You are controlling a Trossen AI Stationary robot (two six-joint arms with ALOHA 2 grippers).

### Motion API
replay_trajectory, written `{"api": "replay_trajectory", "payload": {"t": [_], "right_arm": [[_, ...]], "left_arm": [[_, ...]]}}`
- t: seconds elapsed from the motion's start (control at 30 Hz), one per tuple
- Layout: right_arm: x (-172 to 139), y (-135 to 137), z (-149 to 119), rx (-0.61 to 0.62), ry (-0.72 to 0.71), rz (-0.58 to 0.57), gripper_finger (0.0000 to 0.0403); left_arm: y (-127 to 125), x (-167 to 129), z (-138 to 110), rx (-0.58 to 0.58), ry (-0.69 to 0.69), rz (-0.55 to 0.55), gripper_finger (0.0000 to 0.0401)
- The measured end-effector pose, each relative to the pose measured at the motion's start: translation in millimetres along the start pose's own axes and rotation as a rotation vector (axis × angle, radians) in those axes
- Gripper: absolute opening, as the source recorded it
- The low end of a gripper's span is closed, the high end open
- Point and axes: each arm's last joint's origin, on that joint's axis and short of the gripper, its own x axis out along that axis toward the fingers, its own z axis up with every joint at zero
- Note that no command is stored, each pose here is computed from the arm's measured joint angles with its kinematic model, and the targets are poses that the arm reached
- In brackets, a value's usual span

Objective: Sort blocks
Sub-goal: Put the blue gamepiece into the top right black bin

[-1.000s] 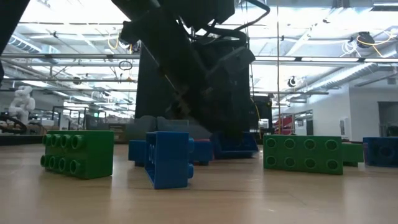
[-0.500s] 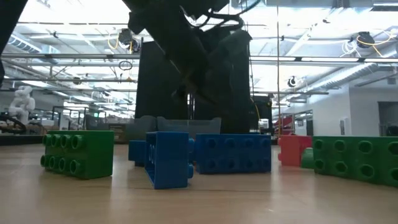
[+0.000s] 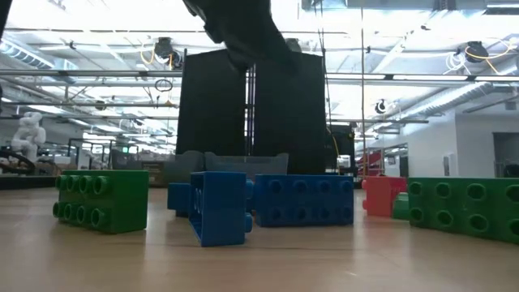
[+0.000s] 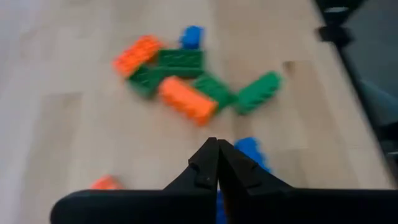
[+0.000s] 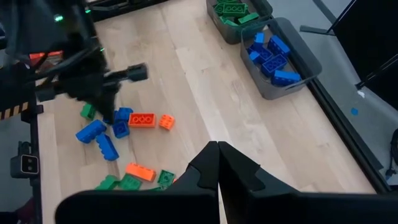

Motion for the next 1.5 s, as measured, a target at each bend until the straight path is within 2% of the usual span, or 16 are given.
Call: {"api": "replay_trajectory", "payload": {"t": [0.2,0.57,0.67,0.8,1.03,1.27,1.4,1.5], "right_arm": [[0.0,0.1,0.2,0.022,-0.002,0.001,0.0000],[0.1,0.4,0.8,0.110,-0.007,0.004,0.0000],[0.1,0.5,0.8,0.116,-0.007,0.004,0.0000],[0.1,0.5,0.8,0.141,-0.007,0.004,0.0000],[0.1,0.4,0.7,0.102,-0.006,0.004,0.0000],[0.1,0.5,0.6,0.058,-0.004,0.007,0.0000],[0.1,0.4,0.4,0.056,-0.001,0.006,0.0000],[0.1,0.3,-0.6,0.053,0.011,0.011,0.0000]], "left_arm": [[-15.8,8.3,-1.3,0.016,-0.031,-0.041,0.0046],[-50.9,7.0,-7.8,0.051,-0.042,-0.083,0.0162],[-52.7,12.2,-11.8,-0.067,-0.042,0.003,0.0180],[-54.3,24.6,-18.2,-0.211,-0.034,0.039,0.0184],[-77.1,47.8,-29.3,-0.320,-0.074,0.020,0.0184],[-92.8,63.0,-26.3,-0.309,-0.046,0.134,0.0184],[-93.1,76.2,-29.4,-0.292,0.023,0.245,0.0184],[-94.7,86.7,-31.6,-0.296,0.058,0.261,0.0184]]}}
